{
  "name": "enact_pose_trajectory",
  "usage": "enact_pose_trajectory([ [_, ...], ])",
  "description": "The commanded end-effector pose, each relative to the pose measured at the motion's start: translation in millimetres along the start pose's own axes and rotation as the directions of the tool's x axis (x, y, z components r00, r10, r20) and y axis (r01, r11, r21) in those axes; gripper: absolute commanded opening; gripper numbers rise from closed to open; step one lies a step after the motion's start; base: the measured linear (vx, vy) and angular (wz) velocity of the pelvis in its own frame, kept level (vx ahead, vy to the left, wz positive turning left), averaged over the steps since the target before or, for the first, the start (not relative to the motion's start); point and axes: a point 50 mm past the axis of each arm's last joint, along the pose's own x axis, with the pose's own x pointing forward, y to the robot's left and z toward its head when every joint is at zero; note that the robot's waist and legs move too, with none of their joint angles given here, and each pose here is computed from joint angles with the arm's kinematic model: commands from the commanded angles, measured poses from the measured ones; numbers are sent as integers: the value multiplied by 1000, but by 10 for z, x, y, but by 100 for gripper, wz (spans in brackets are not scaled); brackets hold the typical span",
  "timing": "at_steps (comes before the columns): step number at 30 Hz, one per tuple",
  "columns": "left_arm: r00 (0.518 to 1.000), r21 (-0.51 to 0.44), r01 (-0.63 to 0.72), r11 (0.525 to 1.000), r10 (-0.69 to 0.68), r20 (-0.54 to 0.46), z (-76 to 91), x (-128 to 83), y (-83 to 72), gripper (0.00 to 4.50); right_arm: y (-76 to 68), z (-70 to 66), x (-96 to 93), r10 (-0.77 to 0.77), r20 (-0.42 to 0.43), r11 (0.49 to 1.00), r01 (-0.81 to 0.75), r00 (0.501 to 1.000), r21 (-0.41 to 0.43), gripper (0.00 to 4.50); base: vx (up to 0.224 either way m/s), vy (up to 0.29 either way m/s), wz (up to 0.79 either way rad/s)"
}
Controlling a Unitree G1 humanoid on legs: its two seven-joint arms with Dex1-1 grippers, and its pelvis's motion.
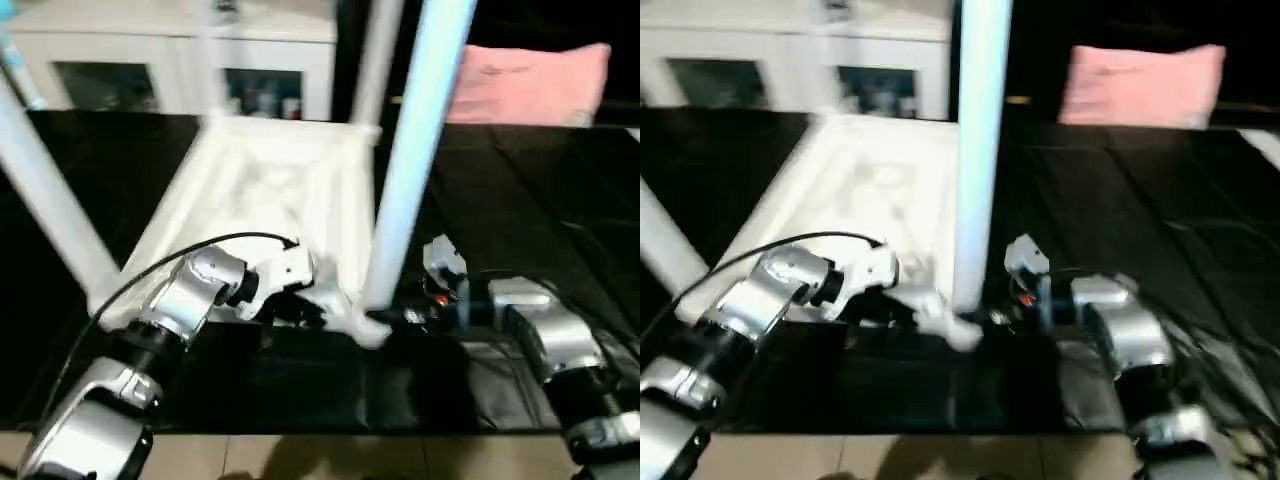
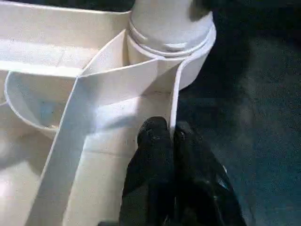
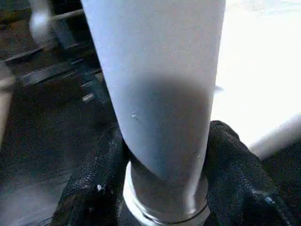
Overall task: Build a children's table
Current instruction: Rotate leg to tighten
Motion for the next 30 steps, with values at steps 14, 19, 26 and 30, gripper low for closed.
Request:
enact_pose_trajectory([
  [14, 933, -123, -347, 930, 355, 58, 392, 407, 59, 0, -31, 131, 718, -573, -66, 801, 575, 817, 167, 197, 0, 0, 0],
  [19, 935, -55, -348, 936, 350, 47, 360, 381, 104, 0, 19, 128, 714, -578, -49, 798, 576, 815, 175, 268, 0, 0, 0],
  [26, 937, -40, -347, 937, 348, 36, 291, 327, 137, 0, -13, 136, 524, -590, -1, 794, 580, 808, 179, 320, 0, 0, 0],
  [30, 939, 0, -343, 939, 343, 36, 232, 278, 158, 0, -27, 163, 319, -579, 75, 809, 561, 812, 175, 354, 0, 0, 0],
])
